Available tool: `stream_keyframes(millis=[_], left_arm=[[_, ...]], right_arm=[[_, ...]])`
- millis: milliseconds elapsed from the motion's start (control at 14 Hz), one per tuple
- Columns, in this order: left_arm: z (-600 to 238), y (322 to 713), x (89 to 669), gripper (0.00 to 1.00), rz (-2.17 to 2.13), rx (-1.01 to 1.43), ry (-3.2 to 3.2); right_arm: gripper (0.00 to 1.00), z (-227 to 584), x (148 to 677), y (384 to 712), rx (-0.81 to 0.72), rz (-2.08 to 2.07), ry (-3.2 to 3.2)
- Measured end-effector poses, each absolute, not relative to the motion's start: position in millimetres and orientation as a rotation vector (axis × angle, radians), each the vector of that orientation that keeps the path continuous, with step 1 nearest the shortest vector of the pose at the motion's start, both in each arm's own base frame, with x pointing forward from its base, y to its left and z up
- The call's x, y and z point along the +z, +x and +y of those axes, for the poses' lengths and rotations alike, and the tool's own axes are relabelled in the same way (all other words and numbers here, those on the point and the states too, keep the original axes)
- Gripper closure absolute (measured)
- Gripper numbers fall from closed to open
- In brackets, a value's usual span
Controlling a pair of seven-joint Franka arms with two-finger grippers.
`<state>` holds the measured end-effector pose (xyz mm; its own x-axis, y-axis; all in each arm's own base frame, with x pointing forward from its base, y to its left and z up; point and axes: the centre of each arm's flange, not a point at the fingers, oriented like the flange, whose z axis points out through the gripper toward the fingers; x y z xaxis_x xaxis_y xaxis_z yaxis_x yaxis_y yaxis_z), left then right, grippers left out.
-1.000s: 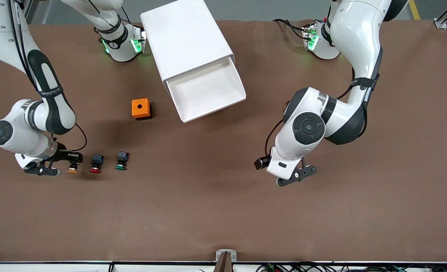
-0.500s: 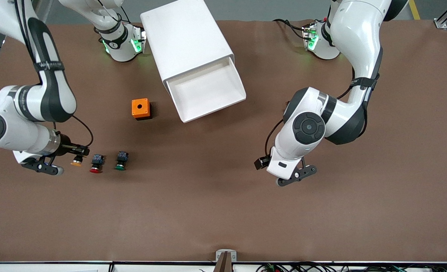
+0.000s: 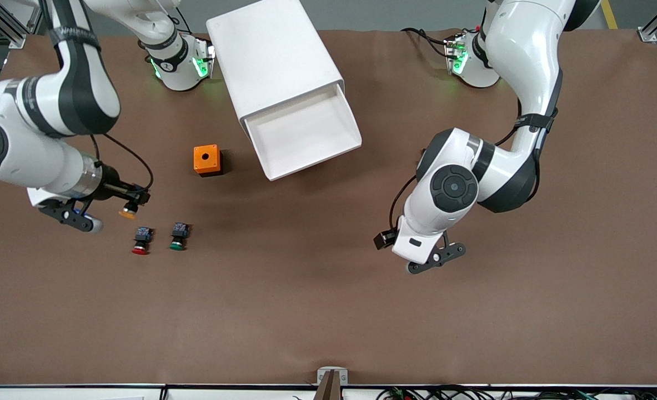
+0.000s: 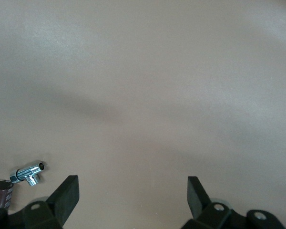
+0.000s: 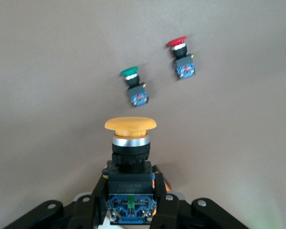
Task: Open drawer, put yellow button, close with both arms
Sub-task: 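Carry the yellow button into the open drawer with the right gripper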
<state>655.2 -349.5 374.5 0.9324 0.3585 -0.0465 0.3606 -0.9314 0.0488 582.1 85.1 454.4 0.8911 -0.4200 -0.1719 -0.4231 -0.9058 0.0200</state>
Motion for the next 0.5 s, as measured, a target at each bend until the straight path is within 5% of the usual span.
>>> stream_keyframes(millis=[500], left_arm=[[-349, 655, 375, 0.0, 0.565, -0.055, 3.032]], right_arm=[[0.59, 191, 507, 561, 0.217, 0.896, -2.999]])
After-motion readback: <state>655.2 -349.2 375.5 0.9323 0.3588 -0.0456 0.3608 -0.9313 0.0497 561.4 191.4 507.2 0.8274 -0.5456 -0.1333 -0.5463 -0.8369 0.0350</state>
